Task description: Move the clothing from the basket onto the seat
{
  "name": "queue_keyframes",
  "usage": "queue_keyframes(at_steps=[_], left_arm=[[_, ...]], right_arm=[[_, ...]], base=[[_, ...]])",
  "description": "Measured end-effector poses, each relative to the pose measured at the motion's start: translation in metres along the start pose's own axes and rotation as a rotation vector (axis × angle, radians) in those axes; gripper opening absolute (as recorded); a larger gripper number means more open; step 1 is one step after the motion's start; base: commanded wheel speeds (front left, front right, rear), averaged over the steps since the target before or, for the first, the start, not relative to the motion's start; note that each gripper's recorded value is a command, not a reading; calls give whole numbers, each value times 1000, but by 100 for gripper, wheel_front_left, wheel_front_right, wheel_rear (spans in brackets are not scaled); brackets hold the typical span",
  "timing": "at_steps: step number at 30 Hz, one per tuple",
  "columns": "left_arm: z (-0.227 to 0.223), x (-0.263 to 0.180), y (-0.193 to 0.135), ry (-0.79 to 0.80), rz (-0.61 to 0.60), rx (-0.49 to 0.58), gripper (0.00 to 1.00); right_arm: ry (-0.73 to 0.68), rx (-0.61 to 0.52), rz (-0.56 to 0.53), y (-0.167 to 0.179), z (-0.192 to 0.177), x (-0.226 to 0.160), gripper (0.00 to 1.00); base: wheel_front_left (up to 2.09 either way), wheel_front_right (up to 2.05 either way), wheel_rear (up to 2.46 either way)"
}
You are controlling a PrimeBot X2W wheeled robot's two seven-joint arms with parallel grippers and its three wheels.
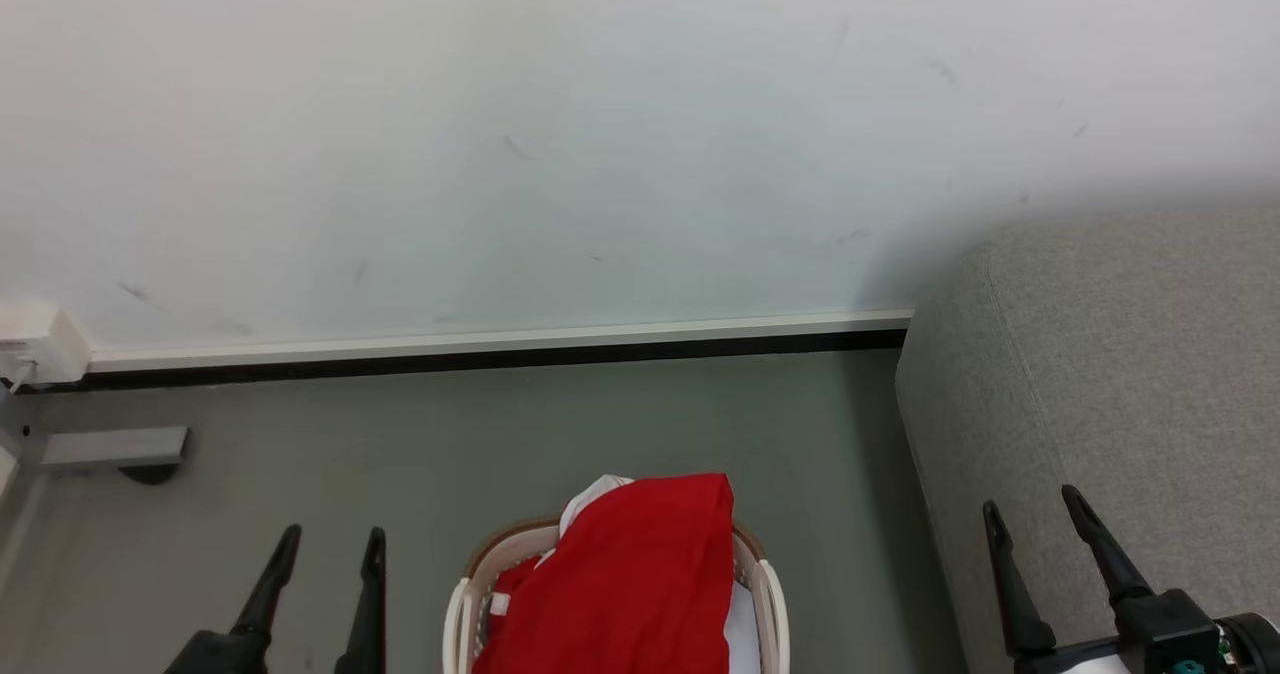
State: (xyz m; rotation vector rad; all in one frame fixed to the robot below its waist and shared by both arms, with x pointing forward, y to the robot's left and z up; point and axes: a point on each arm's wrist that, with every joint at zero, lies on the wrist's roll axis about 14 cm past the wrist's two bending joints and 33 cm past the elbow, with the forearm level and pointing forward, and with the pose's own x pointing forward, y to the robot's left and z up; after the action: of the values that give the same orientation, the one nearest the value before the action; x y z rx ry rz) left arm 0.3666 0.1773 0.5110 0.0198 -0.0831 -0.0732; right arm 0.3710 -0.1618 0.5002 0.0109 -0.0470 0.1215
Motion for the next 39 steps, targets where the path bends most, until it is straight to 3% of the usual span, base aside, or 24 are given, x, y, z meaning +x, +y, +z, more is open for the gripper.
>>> queue_keyframes(at_steps=[15,24,31,39], left_arm=[[-38,37,-24,82,-139,52,100],[-127,85,-67,289,-346,72,100],[-219,100,-105,548,-491,63,100],[-299,109,-129,747,-566,33,100]], right_arm=[[1,-65,-15,-13,-5,27,100],[-5,-64,-8,-21,-19,81,100],[23,-71,25,-18,-51,118,100],[59,-96,50,-18,-90,139,100]], base=[[0,0,0],[0,0,0],[0,0,0],[0,0,0]])
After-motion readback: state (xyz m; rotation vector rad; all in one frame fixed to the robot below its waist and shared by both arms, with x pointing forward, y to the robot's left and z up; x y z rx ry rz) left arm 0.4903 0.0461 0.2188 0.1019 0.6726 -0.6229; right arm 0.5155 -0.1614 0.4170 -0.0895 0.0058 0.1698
